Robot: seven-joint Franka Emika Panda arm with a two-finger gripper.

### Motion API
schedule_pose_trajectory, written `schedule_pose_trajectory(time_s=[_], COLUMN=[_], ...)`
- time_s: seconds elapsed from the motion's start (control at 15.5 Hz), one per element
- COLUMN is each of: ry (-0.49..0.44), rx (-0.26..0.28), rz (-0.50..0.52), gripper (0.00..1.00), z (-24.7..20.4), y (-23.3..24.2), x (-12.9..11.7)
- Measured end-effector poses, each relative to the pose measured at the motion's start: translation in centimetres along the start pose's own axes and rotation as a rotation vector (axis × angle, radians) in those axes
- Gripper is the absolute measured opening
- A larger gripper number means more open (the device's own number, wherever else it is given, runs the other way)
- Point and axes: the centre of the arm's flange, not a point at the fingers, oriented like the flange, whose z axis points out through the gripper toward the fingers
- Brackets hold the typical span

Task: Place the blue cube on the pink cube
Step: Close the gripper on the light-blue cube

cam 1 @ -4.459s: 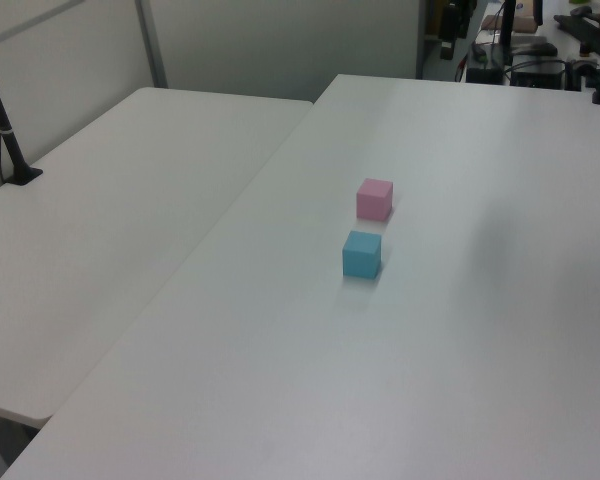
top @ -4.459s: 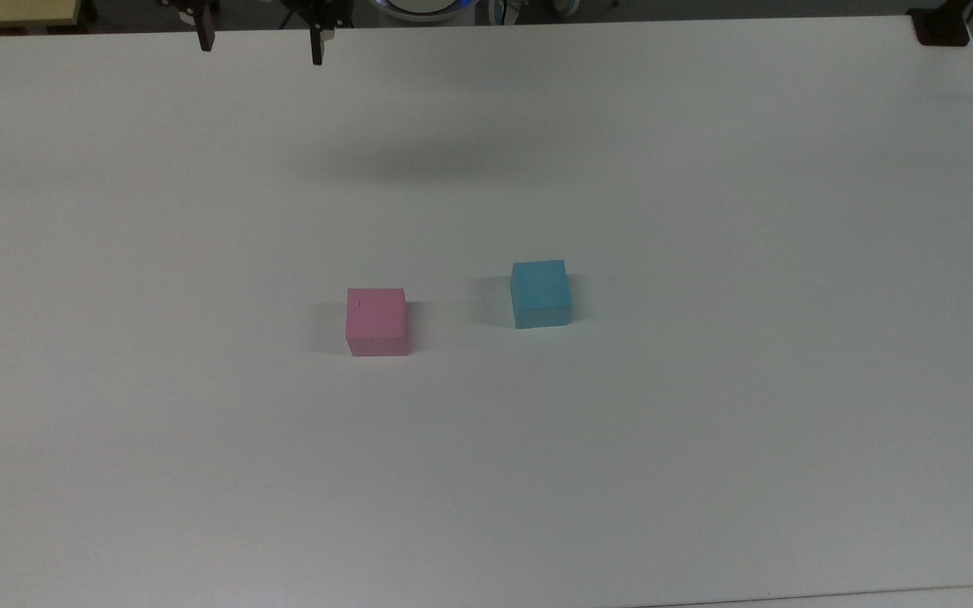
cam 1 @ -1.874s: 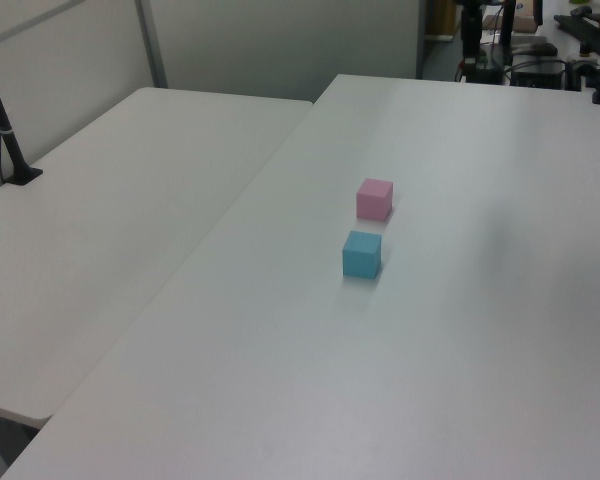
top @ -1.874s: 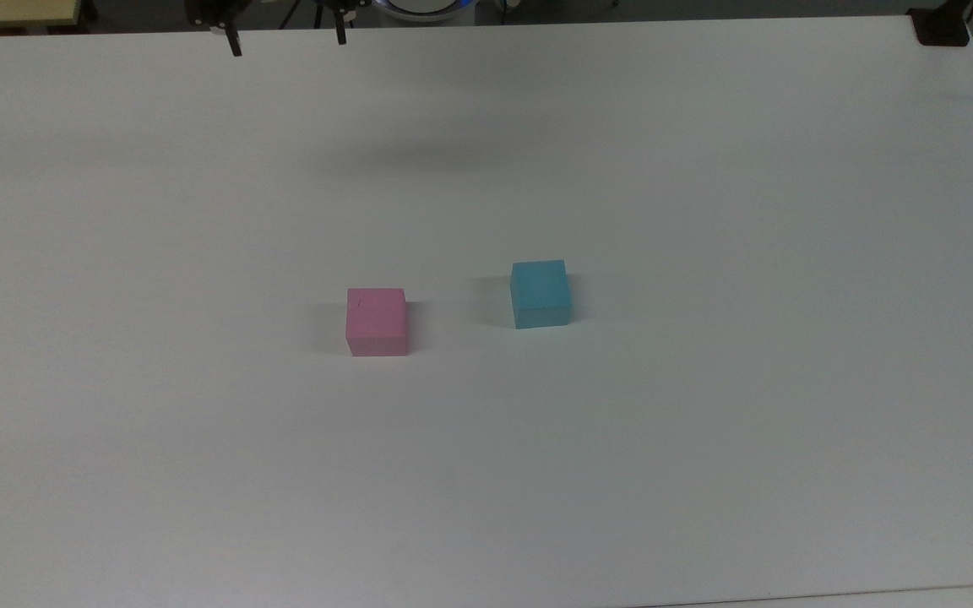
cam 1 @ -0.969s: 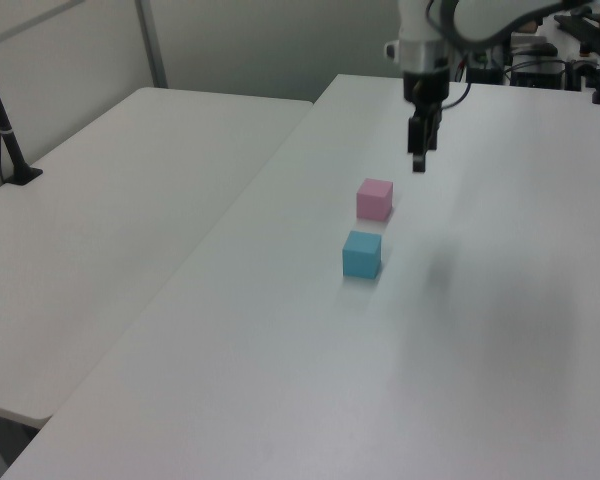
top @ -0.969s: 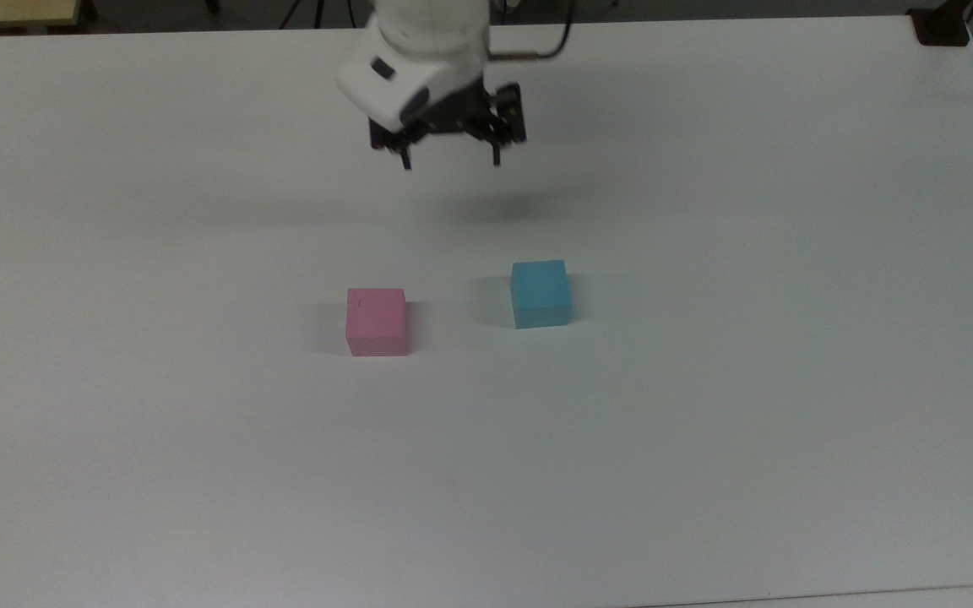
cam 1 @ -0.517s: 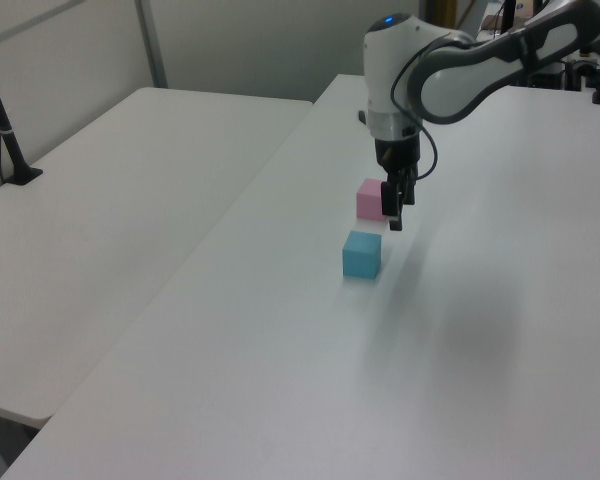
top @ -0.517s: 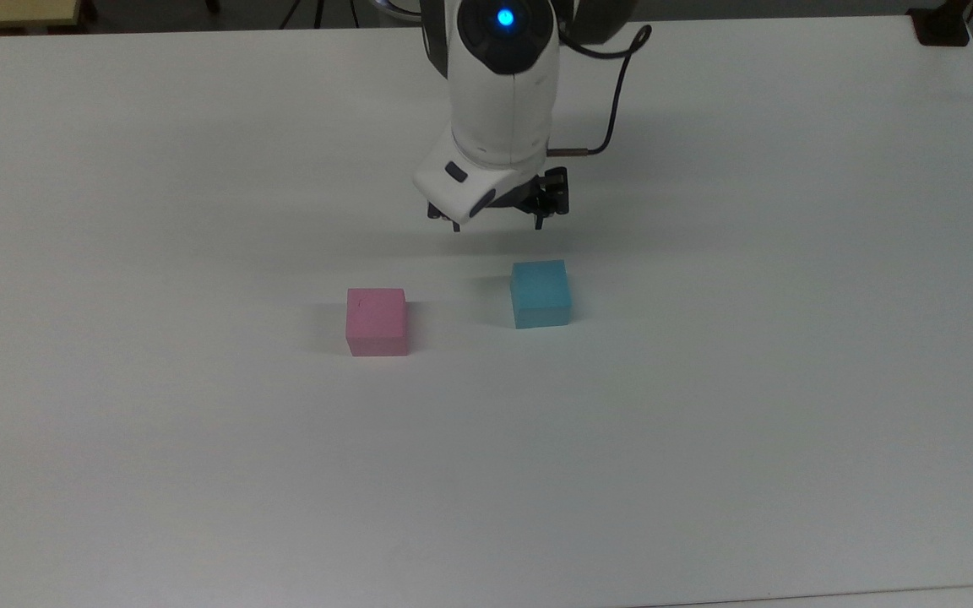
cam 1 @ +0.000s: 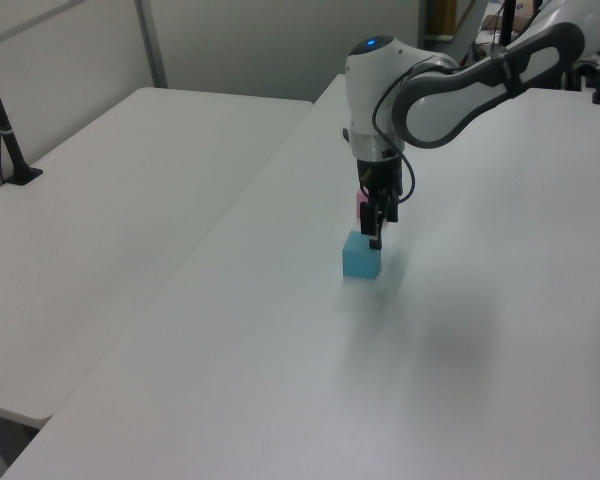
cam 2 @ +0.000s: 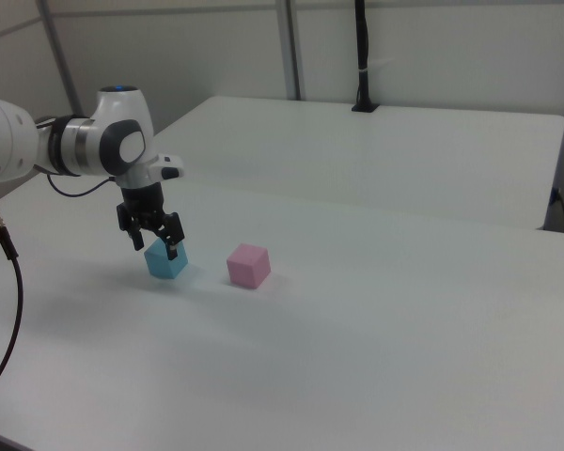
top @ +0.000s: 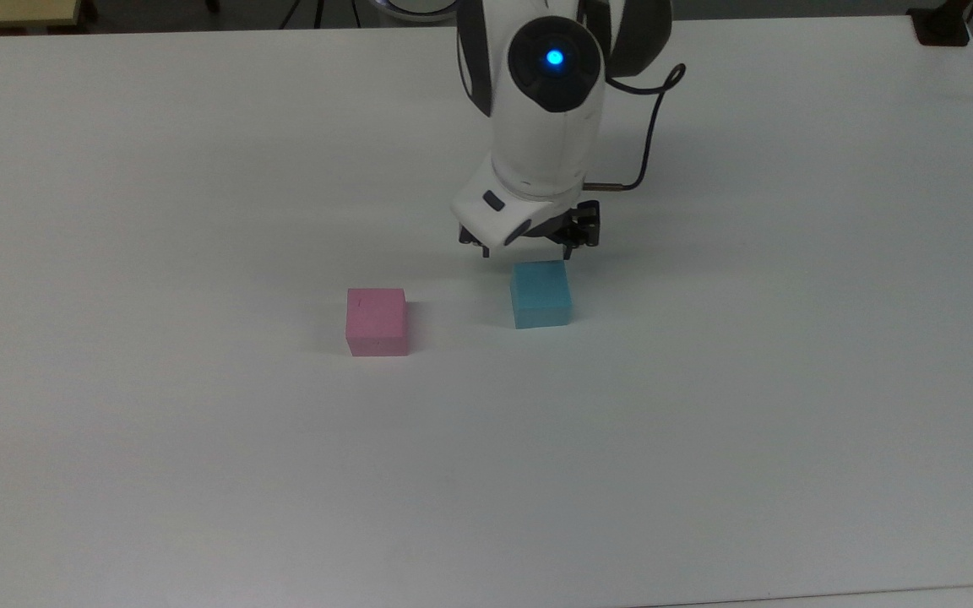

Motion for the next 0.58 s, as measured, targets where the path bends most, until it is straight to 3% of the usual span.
schedule_pose_trajectory(time_s=[0.32, 0.58], ry=[0.059, 0.067], rx=[-0.051, -0.089], rz=[-0.01, -0.023], gripper=[1.0, 1.0], z=[1.1, 1.6], y=[-3.3, -3.0], x=[0.3, 0.5])
